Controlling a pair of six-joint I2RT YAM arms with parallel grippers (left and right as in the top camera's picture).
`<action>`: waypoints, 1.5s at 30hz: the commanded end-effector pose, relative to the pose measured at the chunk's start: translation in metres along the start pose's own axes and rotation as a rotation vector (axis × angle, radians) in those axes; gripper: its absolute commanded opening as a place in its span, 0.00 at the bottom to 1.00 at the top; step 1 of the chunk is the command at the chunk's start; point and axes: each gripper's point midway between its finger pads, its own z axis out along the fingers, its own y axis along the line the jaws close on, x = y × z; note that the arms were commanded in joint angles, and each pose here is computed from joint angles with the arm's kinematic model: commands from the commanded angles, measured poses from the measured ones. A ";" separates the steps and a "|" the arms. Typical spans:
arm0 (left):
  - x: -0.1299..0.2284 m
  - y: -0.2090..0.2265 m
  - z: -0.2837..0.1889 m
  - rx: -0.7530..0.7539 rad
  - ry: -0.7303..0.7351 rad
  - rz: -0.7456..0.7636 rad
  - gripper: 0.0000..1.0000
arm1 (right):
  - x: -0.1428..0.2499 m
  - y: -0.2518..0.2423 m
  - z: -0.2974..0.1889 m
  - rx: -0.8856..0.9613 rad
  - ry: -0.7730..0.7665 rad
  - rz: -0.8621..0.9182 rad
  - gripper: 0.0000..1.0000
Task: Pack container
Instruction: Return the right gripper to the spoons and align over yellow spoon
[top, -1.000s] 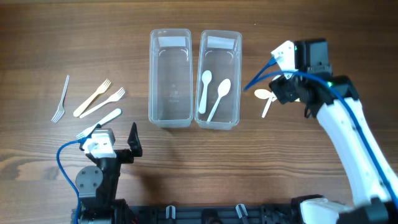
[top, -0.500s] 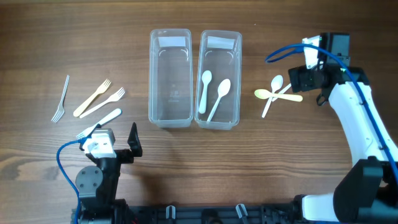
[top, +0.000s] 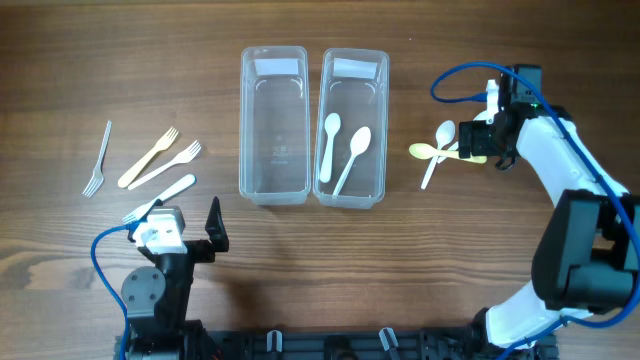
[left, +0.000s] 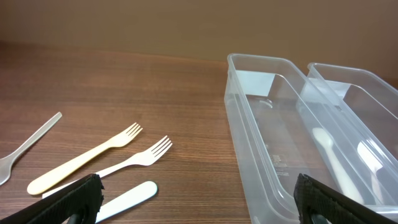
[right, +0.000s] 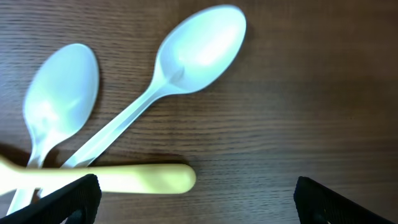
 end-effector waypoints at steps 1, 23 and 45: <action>0.001 -0.002 0.000 0.013 -0.002 0.003 1.00 | 0.012 -0.009 0.015 0.022 0.047 0.146 1.00; 0.001 -0.002 0.000 0.014 -0.002 0.003 1.00 | 0.014 -0.019 0.024 -0.058 0.047 0.253 0.99; 0.001 -0.002 0.000 0.014 -0.002 0.003 1.00 | 0.029 -0.007 0.035 -0.100 0.060 0.262 1.00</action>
